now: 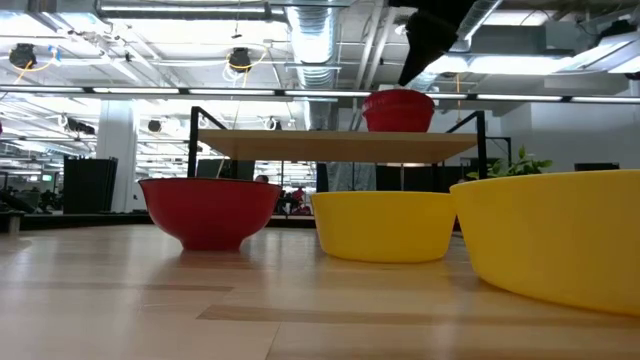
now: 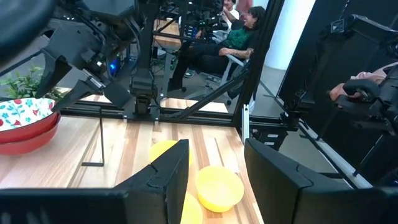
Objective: Pick & Place Mini bowls
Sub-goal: Stack the bottom red patterned bowl on top of the red patterned bowl on the shelf, then stack the red patterned bowl on top of the red patterned bowl on the shelf
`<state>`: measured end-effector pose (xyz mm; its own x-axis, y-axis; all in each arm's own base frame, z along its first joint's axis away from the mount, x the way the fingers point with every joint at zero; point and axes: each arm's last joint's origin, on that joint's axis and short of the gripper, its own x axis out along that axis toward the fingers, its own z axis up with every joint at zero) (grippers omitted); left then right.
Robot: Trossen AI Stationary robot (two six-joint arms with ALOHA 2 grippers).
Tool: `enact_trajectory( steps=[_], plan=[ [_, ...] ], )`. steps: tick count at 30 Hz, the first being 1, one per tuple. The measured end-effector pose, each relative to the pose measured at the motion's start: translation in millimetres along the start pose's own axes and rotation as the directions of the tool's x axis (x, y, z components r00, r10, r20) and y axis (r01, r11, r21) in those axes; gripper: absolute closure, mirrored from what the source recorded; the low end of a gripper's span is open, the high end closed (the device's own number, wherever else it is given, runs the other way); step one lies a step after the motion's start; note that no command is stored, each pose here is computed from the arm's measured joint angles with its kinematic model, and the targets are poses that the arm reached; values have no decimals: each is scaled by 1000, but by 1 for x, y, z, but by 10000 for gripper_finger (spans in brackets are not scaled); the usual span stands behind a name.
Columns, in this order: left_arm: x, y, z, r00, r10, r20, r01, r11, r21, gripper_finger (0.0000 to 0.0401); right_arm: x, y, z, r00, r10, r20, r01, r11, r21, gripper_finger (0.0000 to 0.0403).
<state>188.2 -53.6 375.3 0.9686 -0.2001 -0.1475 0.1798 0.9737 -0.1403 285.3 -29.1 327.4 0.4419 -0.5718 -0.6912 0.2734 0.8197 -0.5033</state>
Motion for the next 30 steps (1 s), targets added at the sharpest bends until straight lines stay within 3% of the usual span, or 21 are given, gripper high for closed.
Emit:
enact_trajectory(
  steps=[16,30],
  plan=[
    [0,0,0,1000,0,0,0,1000,0,247,9,4,1,999,32,-27,-33,999,-23,274],
    [0,0,0,1000,0,-2,0,1000,0,247,-8,-6,2,997,-77,27,77,997,-8,274]
  ],
)
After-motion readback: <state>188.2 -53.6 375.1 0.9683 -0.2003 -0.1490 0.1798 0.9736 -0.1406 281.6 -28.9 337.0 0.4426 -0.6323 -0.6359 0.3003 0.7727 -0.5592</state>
